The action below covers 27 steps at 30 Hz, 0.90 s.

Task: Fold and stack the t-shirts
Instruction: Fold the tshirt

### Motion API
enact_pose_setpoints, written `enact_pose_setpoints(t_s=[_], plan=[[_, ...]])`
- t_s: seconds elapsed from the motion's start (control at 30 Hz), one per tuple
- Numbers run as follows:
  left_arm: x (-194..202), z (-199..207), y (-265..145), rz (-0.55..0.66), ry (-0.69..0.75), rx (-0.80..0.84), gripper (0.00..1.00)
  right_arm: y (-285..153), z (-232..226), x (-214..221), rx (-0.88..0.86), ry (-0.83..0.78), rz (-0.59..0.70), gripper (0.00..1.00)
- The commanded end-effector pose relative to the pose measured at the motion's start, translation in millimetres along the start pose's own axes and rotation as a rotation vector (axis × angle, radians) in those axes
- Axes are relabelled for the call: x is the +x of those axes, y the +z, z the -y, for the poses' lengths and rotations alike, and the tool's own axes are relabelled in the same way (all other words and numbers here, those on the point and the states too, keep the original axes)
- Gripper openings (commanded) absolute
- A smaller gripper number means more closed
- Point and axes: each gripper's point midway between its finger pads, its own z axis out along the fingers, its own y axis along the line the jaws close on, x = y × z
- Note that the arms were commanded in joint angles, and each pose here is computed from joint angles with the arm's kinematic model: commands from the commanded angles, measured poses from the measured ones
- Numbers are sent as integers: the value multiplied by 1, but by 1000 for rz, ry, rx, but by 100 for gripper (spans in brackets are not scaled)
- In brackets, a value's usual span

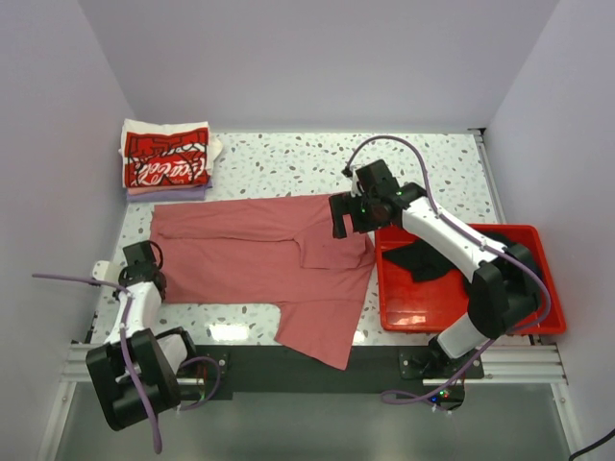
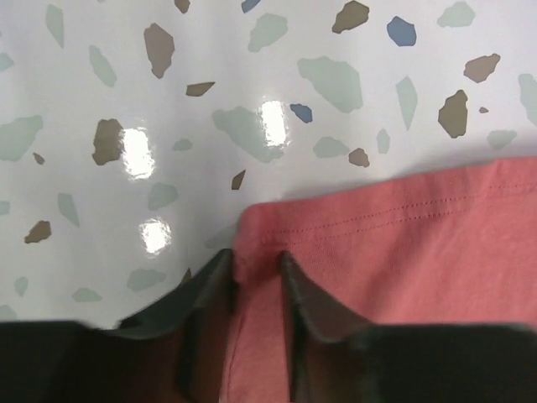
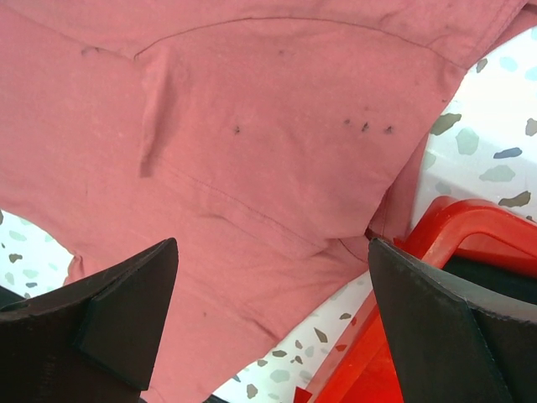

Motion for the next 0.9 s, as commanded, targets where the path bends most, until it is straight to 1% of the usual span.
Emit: enact_pose_setpoints(t_s=[0.0,0.07,0.1,0.13,0.17,0.27,0.3,0.33,0.4,0.43,0.47,0.5,0.57,0.6,0.7,0.8,0.87], plan=[[-4,10,3,15,1,45,25,0,1,2,-12,-26,-4,99],[-6,11,1,19,5,54,16,-2,-1,6,-10,-58,-5,99],[-7,11,0,22,3,53,5,-3,-4,9,-11,-76,-8,99],[-7,11,0,23,6,53,0,-4,-6,11,-12,-93,-10,99],[-12,13,-3,36,-4,59,0,-8,-8,12,-10,-107,-5,99],[-20,14,-8,53,-13,62,0,-14,-22,28,27,-218,-19,99],[-21,13,-9,53,-11,56,0,-16,-24,31,66,-261,-17,99],[-22,13,-10,56,-14,56,0,-17,-47,46,34,-346,-36,99],[-22,14,-11,53,-19,64,0,-20,-65,66,14,-422,-58,99],[-21,15,-11,50,-20,68,0,-22,-86,87,-20,-501,-84,99],[-22,16,-12,49,-20,74,0,-24,-93,100,-28,-537,-106,99],[-23,17,-12,53,-21,78,0,-27,-110,122,-55,-608,-126,99],[-24,19,-14,53,-24,87,0,-30,-124,144,-80,-639,-152,99],[-23,19,-14,50,-23,88,0,-33,-137,163,-110,-689,-171,99],[-23,21,-14,45,-22,95,0,-29,-146,205,-104,-744,-228,99],[-23,21,-14,45,-20,97,0,-26,-155,229,-108,-776,-245,99],[-22,23,-15,41,-23,103,0,-24,-158,237,-117,-772,-251,97]])
